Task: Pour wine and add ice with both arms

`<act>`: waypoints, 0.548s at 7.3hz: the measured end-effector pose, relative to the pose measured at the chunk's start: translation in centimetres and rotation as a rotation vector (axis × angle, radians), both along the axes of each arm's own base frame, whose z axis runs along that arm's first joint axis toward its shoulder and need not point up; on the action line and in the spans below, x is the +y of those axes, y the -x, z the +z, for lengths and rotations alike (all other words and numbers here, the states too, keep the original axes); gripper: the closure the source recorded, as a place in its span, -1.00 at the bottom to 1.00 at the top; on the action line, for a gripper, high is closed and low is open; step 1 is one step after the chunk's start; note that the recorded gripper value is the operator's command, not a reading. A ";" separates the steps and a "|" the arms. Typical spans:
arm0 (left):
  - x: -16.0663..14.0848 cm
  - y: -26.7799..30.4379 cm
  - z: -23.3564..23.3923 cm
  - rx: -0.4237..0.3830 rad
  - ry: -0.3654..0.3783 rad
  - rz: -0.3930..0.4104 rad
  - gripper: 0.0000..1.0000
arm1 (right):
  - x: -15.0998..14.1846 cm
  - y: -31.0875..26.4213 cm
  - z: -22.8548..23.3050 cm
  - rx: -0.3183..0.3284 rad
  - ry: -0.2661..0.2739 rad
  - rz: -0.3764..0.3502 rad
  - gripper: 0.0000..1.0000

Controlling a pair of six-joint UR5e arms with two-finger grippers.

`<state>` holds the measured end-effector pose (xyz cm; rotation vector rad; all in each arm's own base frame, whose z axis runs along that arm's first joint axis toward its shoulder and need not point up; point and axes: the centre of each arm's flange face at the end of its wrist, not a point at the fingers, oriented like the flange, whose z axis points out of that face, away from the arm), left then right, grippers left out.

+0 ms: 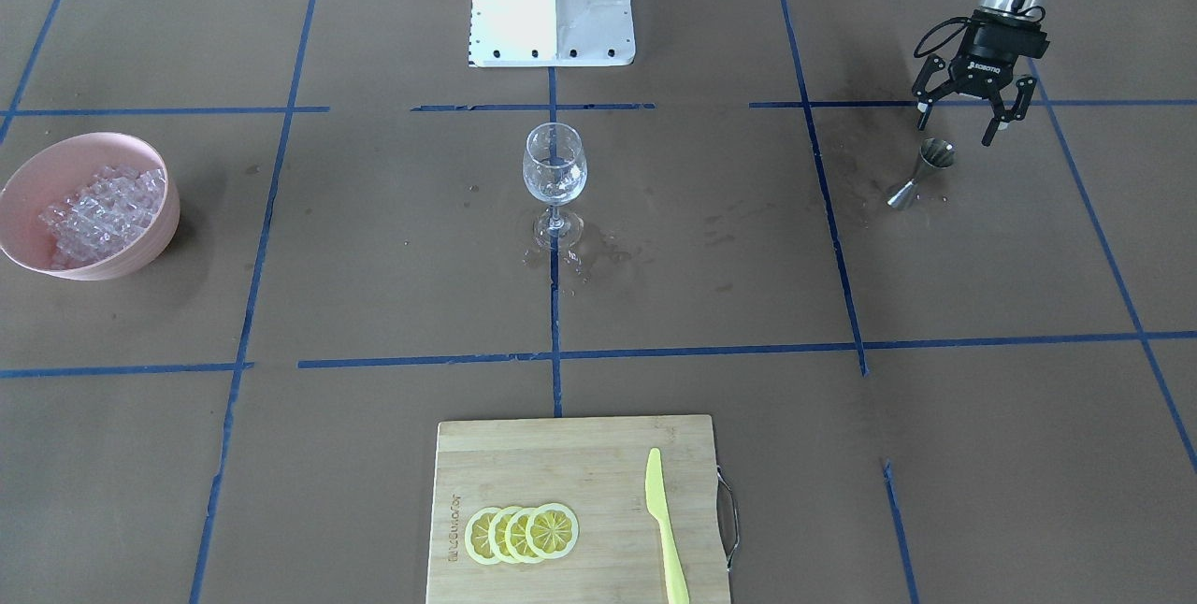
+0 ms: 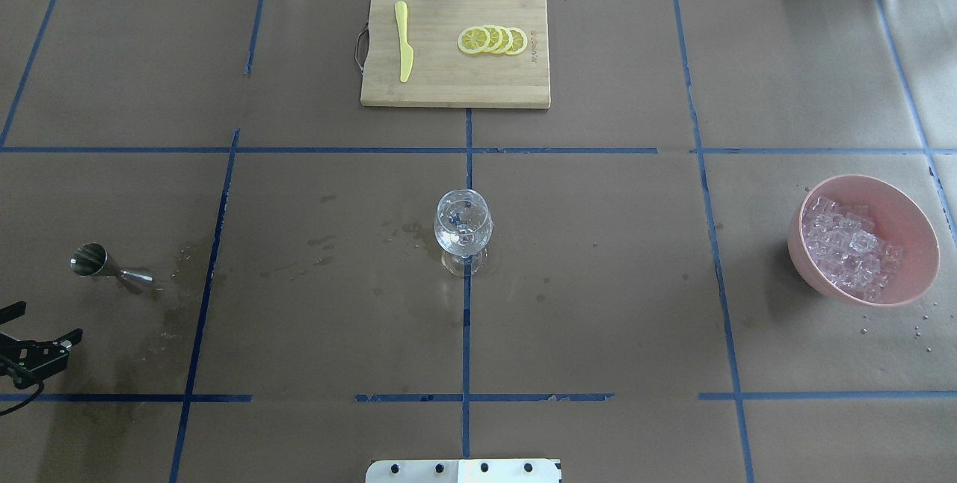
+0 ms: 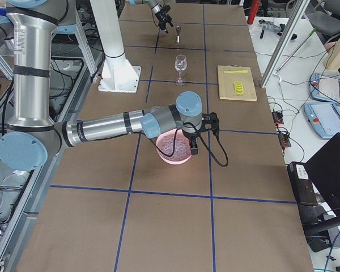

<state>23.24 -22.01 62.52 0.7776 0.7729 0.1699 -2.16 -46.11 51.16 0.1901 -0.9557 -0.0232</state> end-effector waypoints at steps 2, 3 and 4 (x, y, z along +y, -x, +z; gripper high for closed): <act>-1.4 2.9 1.6 -0.055 0.041 0.094 -0.99 | 1.5 3.3 0.6 -0.016 0.052 0.022 -1.00; -2.6 4.6 2.1 -0.049 0.075 0.153 -0.99 | 2.3 5.1 1.6 0.016 0.067 0.011 -1.00; -4.6 7.0 2.6 -0.020 0.107 0.202 -0.99 | 2.9 6.9 2.2 0.047 0.088 0.005 -1.00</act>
